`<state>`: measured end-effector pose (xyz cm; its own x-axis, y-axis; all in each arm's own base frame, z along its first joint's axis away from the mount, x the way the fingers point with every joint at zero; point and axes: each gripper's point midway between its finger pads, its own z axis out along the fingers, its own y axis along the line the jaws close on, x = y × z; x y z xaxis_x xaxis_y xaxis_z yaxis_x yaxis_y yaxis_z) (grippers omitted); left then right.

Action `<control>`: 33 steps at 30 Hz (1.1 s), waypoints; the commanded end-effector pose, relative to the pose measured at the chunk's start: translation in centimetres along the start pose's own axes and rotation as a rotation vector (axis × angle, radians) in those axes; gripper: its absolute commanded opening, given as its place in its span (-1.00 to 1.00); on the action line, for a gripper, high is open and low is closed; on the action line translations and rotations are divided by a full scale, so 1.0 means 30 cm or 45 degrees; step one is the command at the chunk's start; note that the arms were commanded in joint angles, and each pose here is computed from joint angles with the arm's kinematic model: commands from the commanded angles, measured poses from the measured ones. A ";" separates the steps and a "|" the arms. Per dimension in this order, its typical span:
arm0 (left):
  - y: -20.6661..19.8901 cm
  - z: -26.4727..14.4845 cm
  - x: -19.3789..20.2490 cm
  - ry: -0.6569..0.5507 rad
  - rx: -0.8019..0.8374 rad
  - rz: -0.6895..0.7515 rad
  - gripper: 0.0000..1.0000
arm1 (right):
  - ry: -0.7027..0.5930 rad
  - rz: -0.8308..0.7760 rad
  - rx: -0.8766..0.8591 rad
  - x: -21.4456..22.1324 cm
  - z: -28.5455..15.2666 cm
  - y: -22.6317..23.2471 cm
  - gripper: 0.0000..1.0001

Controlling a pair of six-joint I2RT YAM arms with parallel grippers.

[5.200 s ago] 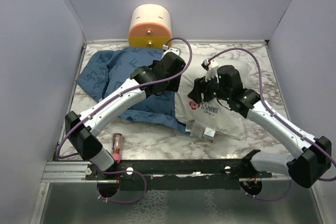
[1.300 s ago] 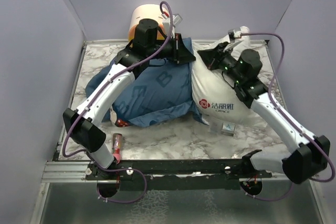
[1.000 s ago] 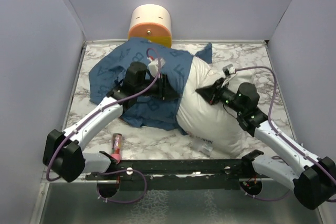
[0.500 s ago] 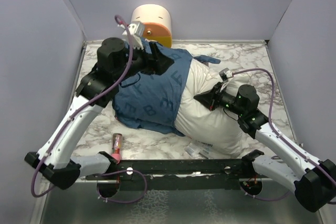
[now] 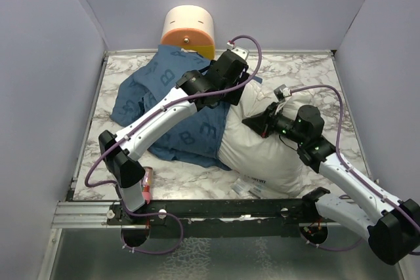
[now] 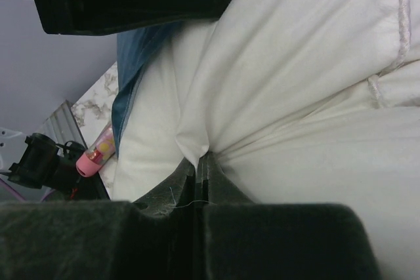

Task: Put the pillow into the pillowcase
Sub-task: Stuff the pillow into the pillowcase.

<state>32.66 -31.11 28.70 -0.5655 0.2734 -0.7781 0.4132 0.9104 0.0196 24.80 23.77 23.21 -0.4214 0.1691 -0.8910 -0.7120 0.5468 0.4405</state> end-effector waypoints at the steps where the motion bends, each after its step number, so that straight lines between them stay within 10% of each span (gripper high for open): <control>1: 0.079 -0.018 0.000 0.007 -0.135 0.097 0.40 | 0.253 0.114 -0.094 0.164 -0.026 0.053 -0.95; 24: 0.054 -0.058 0.016 0.067 -0.026 0.168 -0.98 | 0.241 -0.053 -0.125 0.064 -0.019 0.080 -0.84; 33: -0.017 -0.136 -0.025 -0.095 0.242 0.089 -1.00 | 0.112 -0.334 0.095 -0.313 0.004 0.077 0.69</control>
<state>31.70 -30.55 29.27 -0.5200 0.3511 -0.7787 0.5153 0.8560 0.0419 24.88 24.23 31.23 -0.3079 0.0448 -0.9504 -0.7948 0.5369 0.2828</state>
